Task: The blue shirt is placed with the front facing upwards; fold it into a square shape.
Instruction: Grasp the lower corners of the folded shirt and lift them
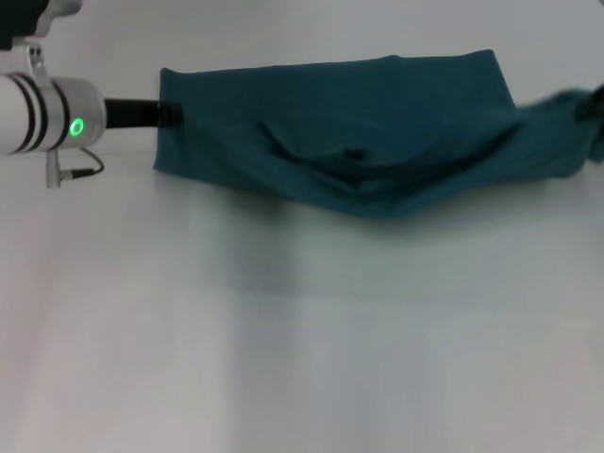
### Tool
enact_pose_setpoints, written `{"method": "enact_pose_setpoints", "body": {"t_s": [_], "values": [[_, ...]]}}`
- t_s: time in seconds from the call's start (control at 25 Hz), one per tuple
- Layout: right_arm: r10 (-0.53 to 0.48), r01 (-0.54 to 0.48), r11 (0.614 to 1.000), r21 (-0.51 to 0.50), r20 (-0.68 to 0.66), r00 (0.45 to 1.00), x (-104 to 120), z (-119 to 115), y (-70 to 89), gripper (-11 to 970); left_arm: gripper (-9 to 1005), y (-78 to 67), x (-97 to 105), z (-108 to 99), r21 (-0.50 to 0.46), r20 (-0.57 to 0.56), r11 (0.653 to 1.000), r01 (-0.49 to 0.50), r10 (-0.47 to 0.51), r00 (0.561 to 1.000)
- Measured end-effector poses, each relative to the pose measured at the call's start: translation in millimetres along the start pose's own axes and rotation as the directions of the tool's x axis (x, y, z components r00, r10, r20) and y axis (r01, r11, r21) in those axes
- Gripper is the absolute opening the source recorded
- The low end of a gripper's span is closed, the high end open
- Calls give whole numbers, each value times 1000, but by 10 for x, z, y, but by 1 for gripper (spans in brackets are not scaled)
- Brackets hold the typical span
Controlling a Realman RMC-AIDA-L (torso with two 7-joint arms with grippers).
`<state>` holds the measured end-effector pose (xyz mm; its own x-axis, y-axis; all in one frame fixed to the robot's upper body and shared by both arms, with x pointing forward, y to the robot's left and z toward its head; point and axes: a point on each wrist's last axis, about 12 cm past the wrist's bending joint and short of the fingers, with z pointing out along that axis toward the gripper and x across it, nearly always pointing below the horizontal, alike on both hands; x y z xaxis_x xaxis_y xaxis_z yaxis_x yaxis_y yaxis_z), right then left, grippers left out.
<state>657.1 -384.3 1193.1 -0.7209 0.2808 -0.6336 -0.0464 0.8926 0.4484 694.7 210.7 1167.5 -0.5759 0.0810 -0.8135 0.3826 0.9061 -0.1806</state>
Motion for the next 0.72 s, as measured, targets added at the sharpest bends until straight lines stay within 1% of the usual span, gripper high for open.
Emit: {"method": "enact_pose_setpoints", "body": {"t_s": [0.04,0.08,0.12,0.28,0.48,0.56,0.64,0.72], "values": [[2,-2,1000,10,-20,1000,55,9,-31,42,32,0,0,0,0,0,1000,0,0,1000],[8,-8,1000,16,-37,999,112,6,-69,42,32,22,41,-7,-4,-4,1000,6,-6,1000],[14,-13,1000,21,-53,999,163,0,-103,42,32,86,125,-57,-7,-14,1000,25,-25,1000],[36,-34,999,23,-112,993,365,-108,-250,42,32,187,243,-200,-4,-28,998,62,-62,998],[47,-39,998,50,-170,984,556,-210,-393,41,32,229,424,-421,18,-51,996,87,-86,995],[51,-40,997,62,-186,981,629,-208,-429,41,32,233,512,-489,25,-65,995,96,-94,993],[51,-41,998,55,-200,978,709,-182,-423,41,32,246,600,-532,31,-88,993,112,-109,990],[44,-36,998,43,-211,976,743,-169,-399,41,32,265,666,-565,34,-106,991,129,-125,987]]}}
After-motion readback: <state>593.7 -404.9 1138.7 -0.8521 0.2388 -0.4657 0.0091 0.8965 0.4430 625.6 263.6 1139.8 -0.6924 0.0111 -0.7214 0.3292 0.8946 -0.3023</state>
